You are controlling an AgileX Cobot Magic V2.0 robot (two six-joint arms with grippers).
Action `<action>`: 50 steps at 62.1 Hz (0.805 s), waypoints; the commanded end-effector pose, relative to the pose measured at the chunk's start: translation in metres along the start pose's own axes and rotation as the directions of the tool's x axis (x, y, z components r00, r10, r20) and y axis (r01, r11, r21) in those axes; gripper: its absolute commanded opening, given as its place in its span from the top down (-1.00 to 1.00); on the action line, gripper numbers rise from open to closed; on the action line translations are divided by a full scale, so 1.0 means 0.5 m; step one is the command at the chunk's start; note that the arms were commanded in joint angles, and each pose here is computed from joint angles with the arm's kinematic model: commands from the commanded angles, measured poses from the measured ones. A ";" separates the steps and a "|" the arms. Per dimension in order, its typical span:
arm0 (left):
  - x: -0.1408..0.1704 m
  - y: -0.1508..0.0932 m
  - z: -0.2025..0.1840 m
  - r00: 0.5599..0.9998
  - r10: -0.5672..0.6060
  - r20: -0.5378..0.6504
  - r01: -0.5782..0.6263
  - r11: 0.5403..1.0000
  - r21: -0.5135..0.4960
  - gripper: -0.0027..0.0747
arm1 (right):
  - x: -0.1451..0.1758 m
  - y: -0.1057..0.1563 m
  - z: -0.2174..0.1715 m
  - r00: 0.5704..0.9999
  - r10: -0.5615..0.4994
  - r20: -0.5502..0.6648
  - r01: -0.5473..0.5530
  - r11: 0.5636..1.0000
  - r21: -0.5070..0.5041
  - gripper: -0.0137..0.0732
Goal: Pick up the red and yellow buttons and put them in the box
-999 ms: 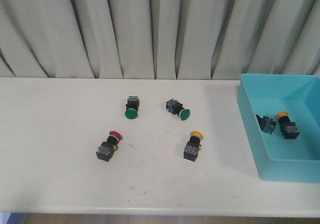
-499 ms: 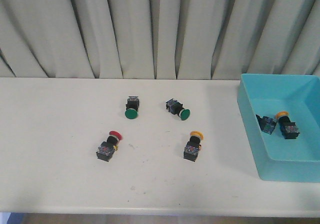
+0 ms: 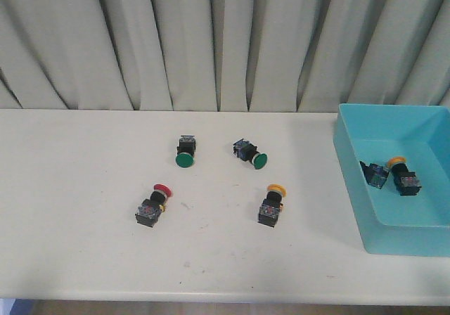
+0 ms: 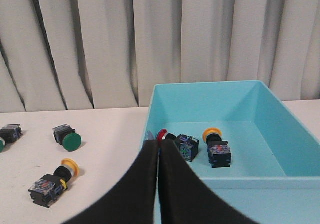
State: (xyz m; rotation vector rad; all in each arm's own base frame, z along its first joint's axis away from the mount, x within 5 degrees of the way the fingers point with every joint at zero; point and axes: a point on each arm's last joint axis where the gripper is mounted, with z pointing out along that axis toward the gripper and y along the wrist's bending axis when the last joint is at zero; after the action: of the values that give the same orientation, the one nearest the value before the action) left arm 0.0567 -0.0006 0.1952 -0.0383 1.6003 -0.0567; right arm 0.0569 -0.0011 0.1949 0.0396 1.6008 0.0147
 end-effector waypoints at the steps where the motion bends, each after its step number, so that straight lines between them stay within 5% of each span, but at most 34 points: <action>1: 0.017 0.000 0.002 0.999 -0.016 0.042 0.016 1.000 0.007 0.95 | -0.010 0.001 -0.001 0.996 -0.038 0.079 0.039 0.999 -0.006 0.69; 50: 0.017 0.000 0.002 0.999 -0.016 0.042 0.016 1.000 0.007 0.95 | -0.010 0.001 -0.001 0.994 -0.079 0.080 0.079 0.997 -0.002 0.69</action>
State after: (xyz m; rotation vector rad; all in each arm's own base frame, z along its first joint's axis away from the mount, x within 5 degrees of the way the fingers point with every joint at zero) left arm 0.0567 -0.0006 0.1952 -0.0383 1.6003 -0.0567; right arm 0.0569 -0.0013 0.1952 -0.0134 1.5982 -0.0398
